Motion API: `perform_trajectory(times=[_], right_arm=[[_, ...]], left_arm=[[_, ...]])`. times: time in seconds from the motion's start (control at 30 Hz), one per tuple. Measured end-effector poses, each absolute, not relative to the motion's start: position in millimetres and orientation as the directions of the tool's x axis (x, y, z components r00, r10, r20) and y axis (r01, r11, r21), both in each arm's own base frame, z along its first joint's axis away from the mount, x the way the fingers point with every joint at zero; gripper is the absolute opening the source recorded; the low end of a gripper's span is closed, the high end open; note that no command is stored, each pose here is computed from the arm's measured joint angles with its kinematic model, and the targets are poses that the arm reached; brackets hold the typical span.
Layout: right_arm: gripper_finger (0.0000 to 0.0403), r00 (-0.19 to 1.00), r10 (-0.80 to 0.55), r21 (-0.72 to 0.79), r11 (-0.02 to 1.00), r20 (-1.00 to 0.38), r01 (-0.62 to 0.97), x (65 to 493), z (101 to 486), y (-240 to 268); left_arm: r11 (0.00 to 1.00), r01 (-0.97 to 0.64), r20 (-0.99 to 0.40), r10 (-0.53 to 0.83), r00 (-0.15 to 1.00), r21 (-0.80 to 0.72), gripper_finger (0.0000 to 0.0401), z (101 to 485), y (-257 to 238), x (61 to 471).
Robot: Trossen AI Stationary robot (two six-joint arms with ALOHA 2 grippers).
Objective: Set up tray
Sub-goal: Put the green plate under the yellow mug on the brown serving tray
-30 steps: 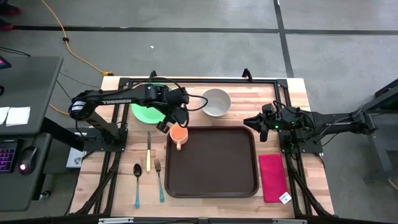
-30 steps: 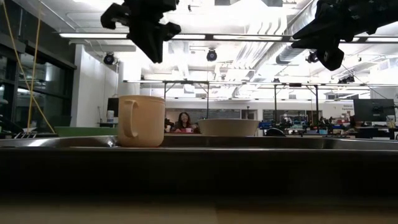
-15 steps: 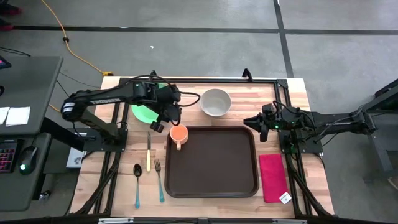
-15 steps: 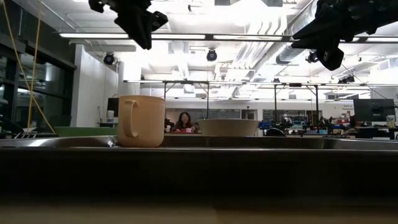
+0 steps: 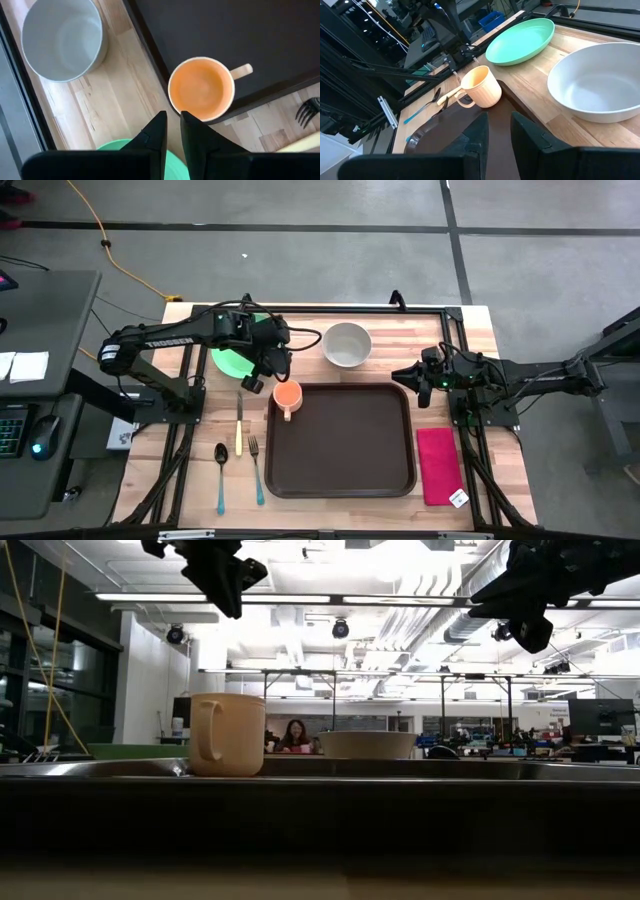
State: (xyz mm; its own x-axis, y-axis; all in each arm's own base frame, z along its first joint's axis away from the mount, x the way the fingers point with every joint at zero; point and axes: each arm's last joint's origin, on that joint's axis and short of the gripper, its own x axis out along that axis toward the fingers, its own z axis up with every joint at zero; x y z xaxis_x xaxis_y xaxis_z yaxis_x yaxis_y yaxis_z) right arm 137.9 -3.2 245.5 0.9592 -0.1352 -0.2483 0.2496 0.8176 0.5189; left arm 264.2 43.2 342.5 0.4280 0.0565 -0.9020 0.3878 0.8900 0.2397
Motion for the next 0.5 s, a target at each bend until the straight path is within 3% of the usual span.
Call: perform_trajectory(times=[0.3,0.5], right_arm=[[0.0059,0.959,-0.135,0.519,0.818,-0.248,0.250,137.9,245.5,-3.2],[0.0056,0.959,-0.135,0.519,0.817,-0.248,0.249,137.9,245.6,-3.2]], left_arm=[[0.920,0.352,-0.937,0.043,0.346,0.172,0.0085,339.1,41.9,256.3],[0.923,0.341,-0.931,0.048,0.363,0.181,0.0086,341.2,41.5,253.6]])
